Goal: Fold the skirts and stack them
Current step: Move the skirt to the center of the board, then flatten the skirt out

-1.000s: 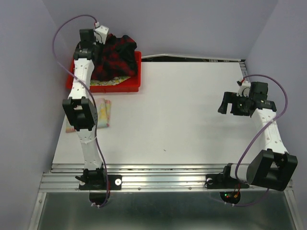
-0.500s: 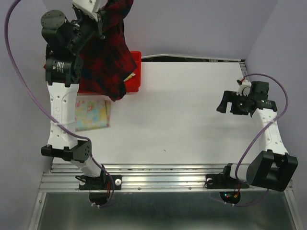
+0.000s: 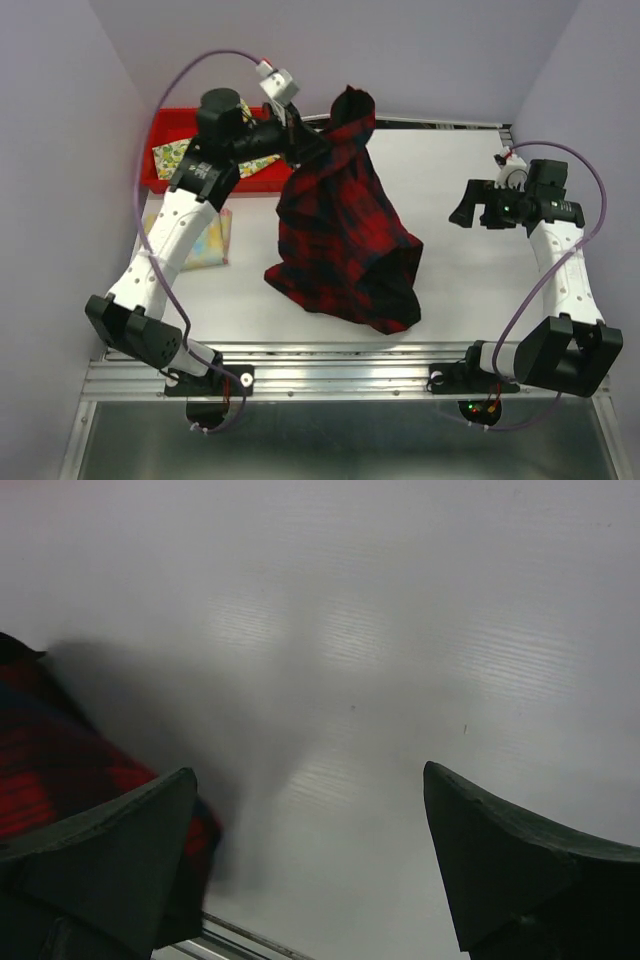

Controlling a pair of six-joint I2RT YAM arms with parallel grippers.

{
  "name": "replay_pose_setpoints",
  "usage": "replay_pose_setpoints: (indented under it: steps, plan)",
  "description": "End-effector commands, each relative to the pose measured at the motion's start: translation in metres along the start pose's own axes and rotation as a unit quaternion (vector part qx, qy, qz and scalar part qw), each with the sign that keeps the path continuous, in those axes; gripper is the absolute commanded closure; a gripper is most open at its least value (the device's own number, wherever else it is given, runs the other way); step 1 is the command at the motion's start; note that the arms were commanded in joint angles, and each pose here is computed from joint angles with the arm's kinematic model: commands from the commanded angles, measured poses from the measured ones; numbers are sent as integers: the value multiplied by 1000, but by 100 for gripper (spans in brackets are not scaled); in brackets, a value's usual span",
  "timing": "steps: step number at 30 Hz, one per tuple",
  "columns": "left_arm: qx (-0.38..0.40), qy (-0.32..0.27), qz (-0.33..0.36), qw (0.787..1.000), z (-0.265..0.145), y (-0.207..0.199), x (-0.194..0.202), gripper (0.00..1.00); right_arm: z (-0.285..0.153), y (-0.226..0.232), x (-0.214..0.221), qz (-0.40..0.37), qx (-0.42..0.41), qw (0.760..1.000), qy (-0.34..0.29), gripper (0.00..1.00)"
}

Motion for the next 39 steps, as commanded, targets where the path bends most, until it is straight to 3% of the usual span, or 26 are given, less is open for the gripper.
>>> replay_pose_setpoints:
  steps: [1,4,6,7,9,10,11,13,14,15,16,19,24,28,33,39]
  plan:
    - [-4,-19,-61,998,40,20,30,100,-2,0,0,-16,-4,1000,3,0]
    - [-47,12,-120,992,74,68,68,100,1,-2,8,-13,-6,1000,19,0]
    - [-73,19,-122,990,90,93,74,100,3,0,16,-17,-17,999,34,0]
    - [-86,41,-118,988,105,117,97,92,5,-1,18,-15,-21,999,42,0]
    - [-103,47,-89,990,115,138,92,74,7,-2,26,-16,-24,998,61,0]
    - [-123,81,-89,985,120,159,115,67,9,-6,29,-16,-19,997,74,0]
    - [-137,67,-74,985,121,168,97,59,7,-5,36,-18,-23,995,92,0]
    - [-158,70,-68,983,110,192,92,31,3,-3,40,-24,-28,994,107,1]
    - [-172,73,-33,982,104,196,78,11,0,0,45,-19,-32,992,117,3]
    - [-184,80,-6,980,98,200,71,1,-2,1,47,-12,-31,992,121,5]
    - [-193,92,50,976,91,198,59,1,-1,1,52,7,-22,991,130,12]
    - [-203,97,123,967,86,174,40,1,3,-7,60,33,9,989,147,24]
    - [-180,168,198,949,113,113,73,4,19,-17,67,76,18,981,176,36]
    - [-136,251,276,918,154,53,131,8,38,-28,84,111,21,968,223,41]
    - [-102,311,329,886,185,26,178,10,53,-32,100,135,11,957,258,43]
    - [-121,376,384,835,191,35,217,11,71,-32,117,169,-10,945,281,44]
Point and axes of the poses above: each gripper's point midway between its finger pads, its own z axis out along the fingers, its own y axis along the line the jaws close on, x = y × z, the point moved 3 cm from there along -z, back along the fingers, and after that the axes turned 10 degrees about -z, right-handed, at the moved point
